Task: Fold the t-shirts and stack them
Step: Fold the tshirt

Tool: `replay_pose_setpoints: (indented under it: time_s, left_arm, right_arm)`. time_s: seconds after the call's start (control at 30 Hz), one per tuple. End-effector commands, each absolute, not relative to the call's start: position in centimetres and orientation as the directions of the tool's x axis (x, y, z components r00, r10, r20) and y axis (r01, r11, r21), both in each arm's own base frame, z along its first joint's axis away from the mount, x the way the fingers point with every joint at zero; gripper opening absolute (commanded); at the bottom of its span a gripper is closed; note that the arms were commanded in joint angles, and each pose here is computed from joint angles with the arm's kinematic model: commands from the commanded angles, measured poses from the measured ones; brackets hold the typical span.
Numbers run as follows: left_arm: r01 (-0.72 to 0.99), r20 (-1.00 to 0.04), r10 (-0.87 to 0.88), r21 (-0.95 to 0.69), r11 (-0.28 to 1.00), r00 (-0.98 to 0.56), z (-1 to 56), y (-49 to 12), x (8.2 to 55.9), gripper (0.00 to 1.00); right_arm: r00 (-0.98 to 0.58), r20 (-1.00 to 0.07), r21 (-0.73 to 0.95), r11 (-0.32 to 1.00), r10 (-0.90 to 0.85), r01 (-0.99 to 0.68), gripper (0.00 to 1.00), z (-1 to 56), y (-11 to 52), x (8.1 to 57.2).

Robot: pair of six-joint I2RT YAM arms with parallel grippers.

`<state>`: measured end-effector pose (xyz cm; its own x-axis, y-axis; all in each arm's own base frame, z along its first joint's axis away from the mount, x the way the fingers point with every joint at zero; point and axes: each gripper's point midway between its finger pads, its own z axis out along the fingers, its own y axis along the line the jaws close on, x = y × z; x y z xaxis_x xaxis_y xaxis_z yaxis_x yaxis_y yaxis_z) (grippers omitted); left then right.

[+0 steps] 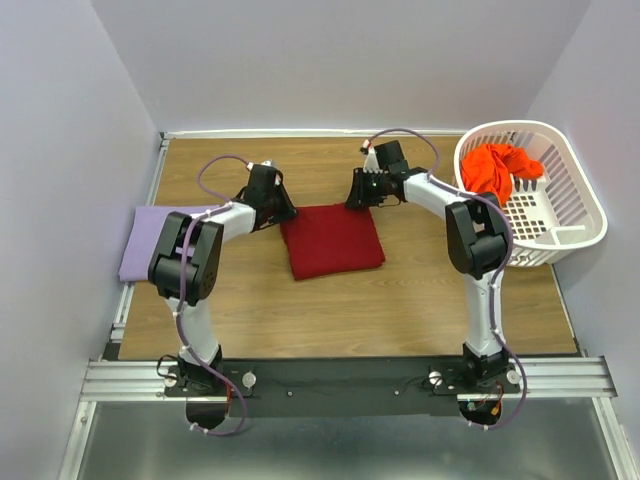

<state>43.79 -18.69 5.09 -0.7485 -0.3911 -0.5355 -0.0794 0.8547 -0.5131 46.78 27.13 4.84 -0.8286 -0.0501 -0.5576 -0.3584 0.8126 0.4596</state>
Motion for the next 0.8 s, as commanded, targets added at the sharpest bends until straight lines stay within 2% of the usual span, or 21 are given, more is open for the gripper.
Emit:
replay_pose_setpoints:
  time_s: [0.0,0.13,0.17,0.27,0.33,0.43,0.47,0.5,0.53,0.57,0.6,0.63,0.67,0.77]
  left_arm:
    - [-0.075,-0.528,-0.428,-0.563,0.823,-0.733,5.2,-18.5,47.0,0.28]
    - [-0.074,-0.528,-0.416,-0.551,0.831,-0.741,4.8,-17.9,49.0,0.31]
    - [-0.050,-0.551,-0.415,-0.558,0.828,-0.724,6.2,-18.1,50.1,0.33]
    - [-0.012,-0.571,-0.398,-0.562,0.827,-0.718,8.7,-18.2,49.4,0.38]
    - [0.011,-0.593,-0.399,-0.567,0.824,-0.699,10.4,-18.3,48.6,0.39]
    - [0.055,-0.649,-0.409,-0.571,0.819,-0.641,14.9,-18.0,45.4,0.40]
    - [0.038,-0.636,-0.403,-0.563,0.826,-0.659,13.8,-17.8,43.7,0.40]
    - [0.042,-0.635,-0.399,-0.563,0.826,-0.661,13.8,-17.9,42.6,0.40]
    - [0.061,-0.646,-0.398,-0.567,0.821,-0.651,14.3,-18.2,41.9,0.40]
    - [0.086,-0.661,-0.400,-0.576,0.813,-0.635,15.5,-18.5,40.8,0.40]
    - [0.085,-0.632,-0.379,-0.578,0.812,-0.676,13.6,-19.4,38.7,0.40]
    - [0.090,-0.625,-0.379,-0.586,0.805,-0.683,13.2,-19.7,37.8,0.39]
    - [0.080,-0.591,-0.371,-0.598,0.798,-0.716,11.5,-20.1,35.8,0.36]
    - [0.053,-0.552,-0.389,-0.622,0.781,-0.737,8.8,-20.0,34.1,0.30]
  right_arm:
    - [-0.792,-0.609,0.481,0.812,0.038,-0.332,0.37,5.7,26.4,50.6]
    - [-0.772,-0.624,0.537,0.785,0.122,-0.309,0.37,7.6,25.6,52.3]
    - [-0.771,-0.624,0.547,0.775,0.126,-0.316,0.37,8.2,25.7,52.3]
    - [-0.772,-0.623,0.590,0.723,0.125,-0.360,0.38,10.9,26.3,50.3]
    - [-0.794,-0.597,0.644,0.658,0.114,-0.390,0.40,12.3,26.8,47.3]
    - [-0.832,-0.543,0.741,0.532,0.117,-0.409,0.41,13.8,27.5,42.6]
    - [-0.858,-0.493,0.788,0.490,0.140,-0.373,0.42,14.0,27.7,41.2]
    - [-0.866,-0.478,0.810,0.455,0.146,-0.370,0.43,14.2,27.8,40.0]
    - [-0.841,-0.518,0.815,0.390,0.158,-0.429,0.45,16.0,28.2,39.3]
    - [-0.865,-0.474,0.844,0.365,0.166,-0.393,0.46,14.9,27.7,36.8]
    - [-0.887,-0.418,0.882,0.321,0.197,-0.345,0.47,15.4,27.8,35.9]
    - [-0.870,-0.452,0.878,0.273,0.198,-0.394,0.47,16.0,28.0,35.1]
    - [-0.889,-0.416,0.893,0.269,0.189,-0.361,0.48,14.8,28.1,33.7]
    - [-0.899,-0.395,0.897,0.291,0.188,-0.333,0.48,12.1,28.1,32.7]
